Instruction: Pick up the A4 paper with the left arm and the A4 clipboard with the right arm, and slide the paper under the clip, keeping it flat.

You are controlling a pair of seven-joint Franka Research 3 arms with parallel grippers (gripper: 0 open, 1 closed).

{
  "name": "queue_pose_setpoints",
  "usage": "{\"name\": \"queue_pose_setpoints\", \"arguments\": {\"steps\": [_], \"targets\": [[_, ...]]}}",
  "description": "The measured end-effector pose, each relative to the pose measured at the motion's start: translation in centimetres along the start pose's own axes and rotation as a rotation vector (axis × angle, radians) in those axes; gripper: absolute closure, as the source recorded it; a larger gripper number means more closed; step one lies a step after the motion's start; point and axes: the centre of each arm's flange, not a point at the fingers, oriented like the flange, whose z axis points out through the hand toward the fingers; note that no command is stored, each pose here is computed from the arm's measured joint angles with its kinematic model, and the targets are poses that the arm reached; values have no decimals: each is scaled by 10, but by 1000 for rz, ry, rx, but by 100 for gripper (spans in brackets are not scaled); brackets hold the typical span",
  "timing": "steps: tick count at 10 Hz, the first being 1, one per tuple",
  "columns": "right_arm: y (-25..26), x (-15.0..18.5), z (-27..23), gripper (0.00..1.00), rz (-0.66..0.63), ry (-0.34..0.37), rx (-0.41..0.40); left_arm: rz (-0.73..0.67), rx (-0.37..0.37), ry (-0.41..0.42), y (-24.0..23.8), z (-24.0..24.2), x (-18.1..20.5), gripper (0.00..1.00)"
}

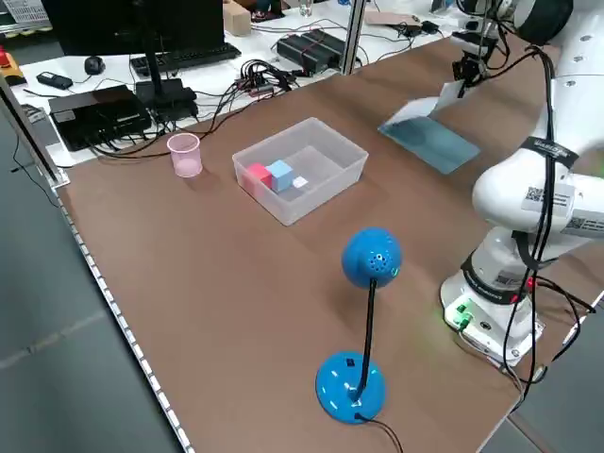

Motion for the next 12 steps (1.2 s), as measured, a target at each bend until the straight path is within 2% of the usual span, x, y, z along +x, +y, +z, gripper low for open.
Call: {"name": "queue_pose_setpoints", "arguments": {"steps": [4,7,12], "targets": [[14,0,0,0,0,-3,2,36,44,35,-14,27,-4,99],[15,0,-1,0,-9,1,0,22,57,17,-10,27,-1,99],[12,0,-2,0,-14,6,0,-33,-3,-63,22,16,17,99]]}}
